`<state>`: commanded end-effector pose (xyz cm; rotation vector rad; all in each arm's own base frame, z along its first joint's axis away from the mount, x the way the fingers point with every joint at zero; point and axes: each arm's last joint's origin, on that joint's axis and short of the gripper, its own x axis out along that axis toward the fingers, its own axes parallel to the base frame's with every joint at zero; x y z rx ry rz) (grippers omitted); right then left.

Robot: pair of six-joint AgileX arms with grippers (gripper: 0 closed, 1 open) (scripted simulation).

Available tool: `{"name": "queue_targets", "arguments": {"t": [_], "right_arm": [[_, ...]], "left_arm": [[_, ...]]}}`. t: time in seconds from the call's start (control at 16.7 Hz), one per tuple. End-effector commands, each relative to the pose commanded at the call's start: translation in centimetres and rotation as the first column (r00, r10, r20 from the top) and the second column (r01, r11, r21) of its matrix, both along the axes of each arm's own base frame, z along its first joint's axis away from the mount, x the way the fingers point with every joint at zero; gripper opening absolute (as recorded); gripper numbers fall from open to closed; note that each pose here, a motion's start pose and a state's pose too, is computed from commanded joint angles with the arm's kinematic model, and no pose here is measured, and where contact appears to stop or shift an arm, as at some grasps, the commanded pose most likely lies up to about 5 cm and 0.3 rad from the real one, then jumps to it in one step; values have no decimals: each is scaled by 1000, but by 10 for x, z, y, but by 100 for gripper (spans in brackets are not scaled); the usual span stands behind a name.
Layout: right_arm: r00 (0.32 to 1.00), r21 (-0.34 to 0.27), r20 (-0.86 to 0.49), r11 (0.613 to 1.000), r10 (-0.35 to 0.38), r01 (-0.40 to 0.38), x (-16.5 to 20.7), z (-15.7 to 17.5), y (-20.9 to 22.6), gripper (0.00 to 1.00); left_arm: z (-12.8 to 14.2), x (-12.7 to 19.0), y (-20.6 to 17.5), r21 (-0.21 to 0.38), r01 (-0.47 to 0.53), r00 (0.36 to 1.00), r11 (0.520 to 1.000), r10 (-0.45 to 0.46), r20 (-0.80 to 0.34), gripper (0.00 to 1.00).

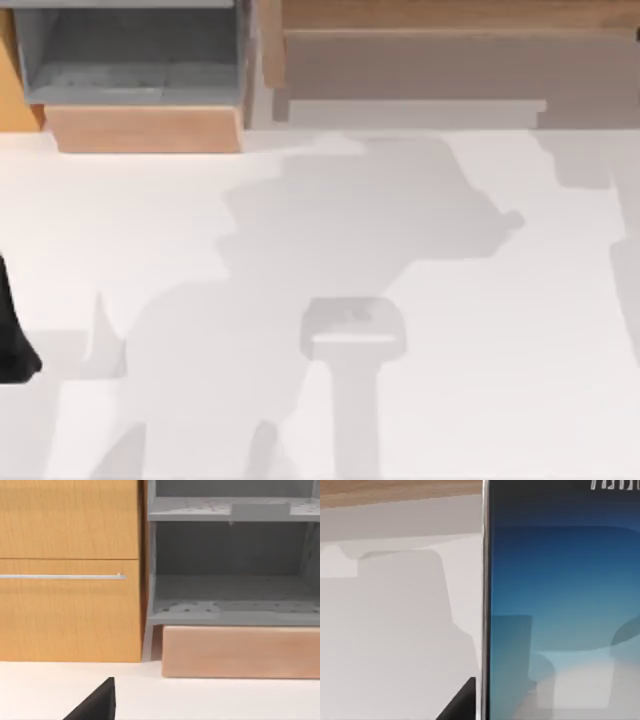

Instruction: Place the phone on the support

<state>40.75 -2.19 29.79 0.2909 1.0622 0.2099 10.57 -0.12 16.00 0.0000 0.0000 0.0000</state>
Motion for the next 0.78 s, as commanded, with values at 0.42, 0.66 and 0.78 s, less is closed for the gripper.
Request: {"name": "queue_targets", "arguments": {"t": [0.42, 0.66, 0.78], "right_arm": [[963, -31, 257, 996, 86, -81, -57, 7, -132, 0], [906, -106, 394, 987, 157, -124, -100, -8, -192, 0], [872, -146, 451, 980, 190, -138, -122, -21, -216, 0]], "left_arm": [[0, 0, 0, 0, 0, 1000, 1000, 0, 0, 100], [0, 0, 0, 0, 0, 1000, 1000, 0, 0, 100], [0, 0, 0, 0, 0, 1000, 1000, 0, 0, 100]]}}
